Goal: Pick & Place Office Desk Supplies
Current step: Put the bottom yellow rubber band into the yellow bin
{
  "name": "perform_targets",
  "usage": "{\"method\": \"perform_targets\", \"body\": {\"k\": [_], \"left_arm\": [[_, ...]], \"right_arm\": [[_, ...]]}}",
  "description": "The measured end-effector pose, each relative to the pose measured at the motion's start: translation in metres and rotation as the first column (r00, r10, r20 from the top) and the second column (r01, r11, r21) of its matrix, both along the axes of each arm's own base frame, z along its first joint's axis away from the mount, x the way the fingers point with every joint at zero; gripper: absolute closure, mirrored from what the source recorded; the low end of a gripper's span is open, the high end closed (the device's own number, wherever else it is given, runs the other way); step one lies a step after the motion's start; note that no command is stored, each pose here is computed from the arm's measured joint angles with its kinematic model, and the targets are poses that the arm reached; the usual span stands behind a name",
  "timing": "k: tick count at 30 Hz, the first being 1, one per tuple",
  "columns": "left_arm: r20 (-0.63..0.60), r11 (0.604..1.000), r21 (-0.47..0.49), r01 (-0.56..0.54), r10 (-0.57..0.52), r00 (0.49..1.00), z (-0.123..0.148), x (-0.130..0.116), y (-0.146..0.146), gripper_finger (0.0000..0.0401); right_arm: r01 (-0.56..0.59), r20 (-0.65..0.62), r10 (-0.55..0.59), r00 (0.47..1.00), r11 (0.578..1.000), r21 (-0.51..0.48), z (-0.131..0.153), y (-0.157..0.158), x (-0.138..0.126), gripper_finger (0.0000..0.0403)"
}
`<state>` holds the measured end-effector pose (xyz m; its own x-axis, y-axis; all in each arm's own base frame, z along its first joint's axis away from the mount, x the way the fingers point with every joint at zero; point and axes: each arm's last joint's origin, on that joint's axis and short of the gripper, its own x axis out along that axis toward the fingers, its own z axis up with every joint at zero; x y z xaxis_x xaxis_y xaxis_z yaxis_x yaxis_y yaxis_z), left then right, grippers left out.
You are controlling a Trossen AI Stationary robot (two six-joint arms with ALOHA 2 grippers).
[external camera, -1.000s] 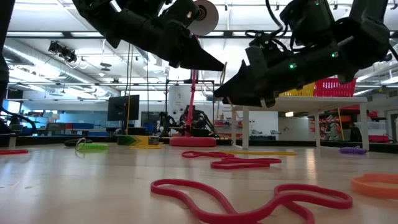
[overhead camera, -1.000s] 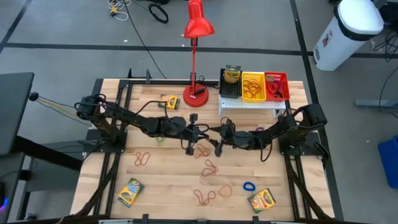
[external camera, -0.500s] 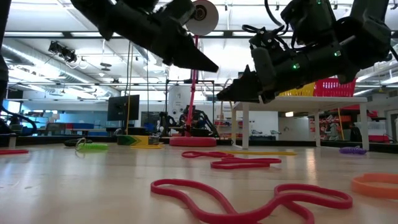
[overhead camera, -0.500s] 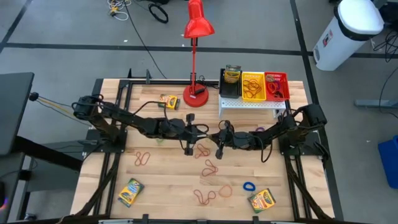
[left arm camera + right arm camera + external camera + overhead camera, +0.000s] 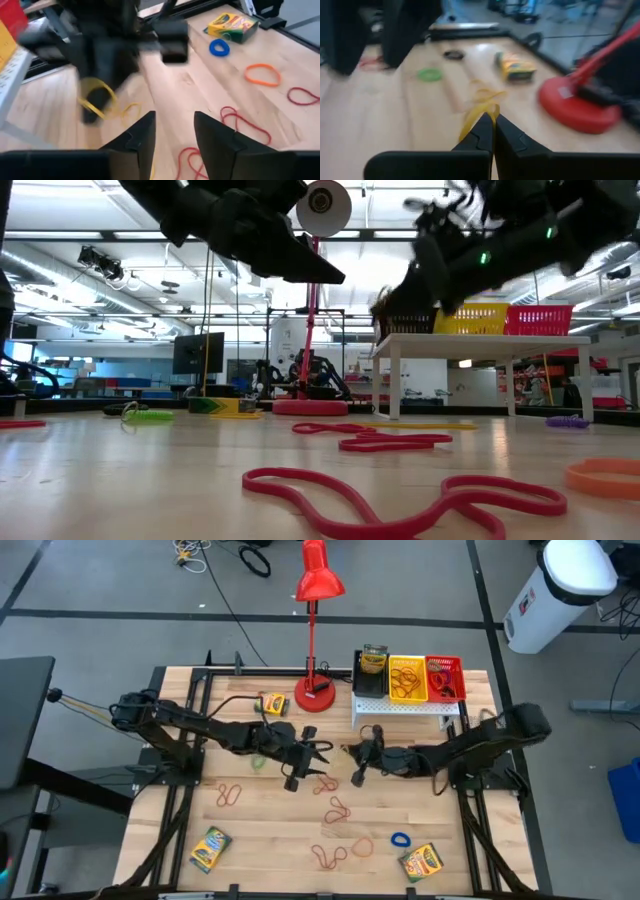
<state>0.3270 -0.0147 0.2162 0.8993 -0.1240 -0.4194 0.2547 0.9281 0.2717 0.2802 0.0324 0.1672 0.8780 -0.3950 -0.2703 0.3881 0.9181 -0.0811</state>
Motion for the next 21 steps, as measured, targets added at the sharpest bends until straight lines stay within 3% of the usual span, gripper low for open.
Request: {"method": "perform_targets", "body": {"k": [6, 11, 16, 21], "left_arm": [[0.082, 0.999, -0.005, -0.041, 0.041, 0.996, -0.01, -0.006, 0.013, 0.0301], [0.215, 0.989, -0.062, -0.136, 0.146, 0.966, -0.031, -0.027, 0.034, 0.0329], [0.324, 0.966, -0.14, -0.215, 0.25, 0.912, -0.036, -0.046, 0.05, 0.034], [0.377, 0.954, -0.192, -0.229, 0.287, 0.881, -0.027, -0.062, 0.056, 0.0341]], "right_arm": [[0.158, 0.066, -0.154, 0.986, 0.986, -0.058, 0.064, -0.013, -0.044, 0.0401], [0.34, 0.084, -0.334, 0.939, 0.938, -0.074, 0.115, -0.038, -0.083, 0.0402], [0.494, 0.06, -0.49, 0.87, 0.867, -0.069, 0.142, -0.078, -0.103, 0.0402], [0.559, 0.004, -0.559, 0.829, 0.829, -0.015, 0.143, -0.119, -0.109, 0.0403]]}}
